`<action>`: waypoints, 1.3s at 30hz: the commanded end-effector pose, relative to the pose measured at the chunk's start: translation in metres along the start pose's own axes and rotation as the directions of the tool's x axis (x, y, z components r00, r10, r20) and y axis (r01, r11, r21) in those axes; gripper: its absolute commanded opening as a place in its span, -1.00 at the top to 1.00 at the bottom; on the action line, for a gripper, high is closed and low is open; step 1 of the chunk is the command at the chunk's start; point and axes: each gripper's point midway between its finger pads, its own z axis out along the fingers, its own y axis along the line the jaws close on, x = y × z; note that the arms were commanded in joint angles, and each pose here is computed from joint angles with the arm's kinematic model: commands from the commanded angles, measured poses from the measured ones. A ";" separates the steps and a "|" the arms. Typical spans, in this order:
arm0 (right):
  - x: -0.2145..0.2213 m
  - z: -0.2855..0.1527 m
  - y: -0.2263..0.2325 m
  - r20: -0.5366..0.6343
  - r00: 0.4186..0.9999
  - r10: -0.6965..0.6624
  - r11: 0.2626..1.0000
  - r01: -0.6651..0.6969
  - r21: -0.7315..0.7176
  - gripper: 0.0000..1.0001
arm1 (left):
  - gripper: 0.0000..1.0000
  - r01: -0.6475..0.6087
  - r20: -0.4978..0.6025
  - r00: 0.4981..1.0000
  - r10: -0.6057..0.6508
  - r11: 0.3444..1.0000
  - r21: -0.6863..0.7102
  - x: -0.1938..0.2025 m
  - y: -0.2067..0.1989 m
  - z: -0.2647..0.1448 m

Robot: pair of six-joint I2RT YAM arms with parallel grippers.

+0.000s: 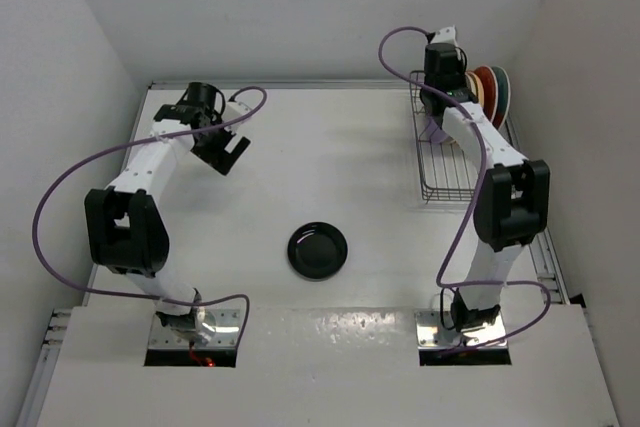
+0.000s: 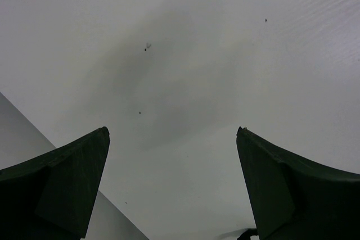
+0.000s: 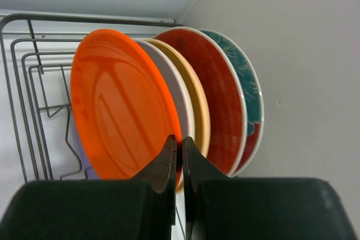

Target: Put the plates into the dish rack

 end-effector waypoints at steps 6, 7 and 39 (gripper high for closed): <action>-0.013 0.021 0.001 0.075 0.997 0.033 0.986 -0.045 0.158 1.00 | -1.00 0.012 0.019 1.000 -0.012 1.000 -0.005 -0.012 0.019 0.008; -0.008 0.025 0.012 0.069 0.997 0.019 0.989 -0.028 0.143 1.00 | -1.00 0.012 0.011 1.000 -0.012 1.000 0.000 -0.010 0.019 0.011; 0.067 -0.238 0.187 -0.147 0.989 0.013 0.360 -0.142 -0.922 -1.00 | -1.00 0.019 0.087 0.996 -0.018 1.000 -0.012 -0.006 0.009 -0.024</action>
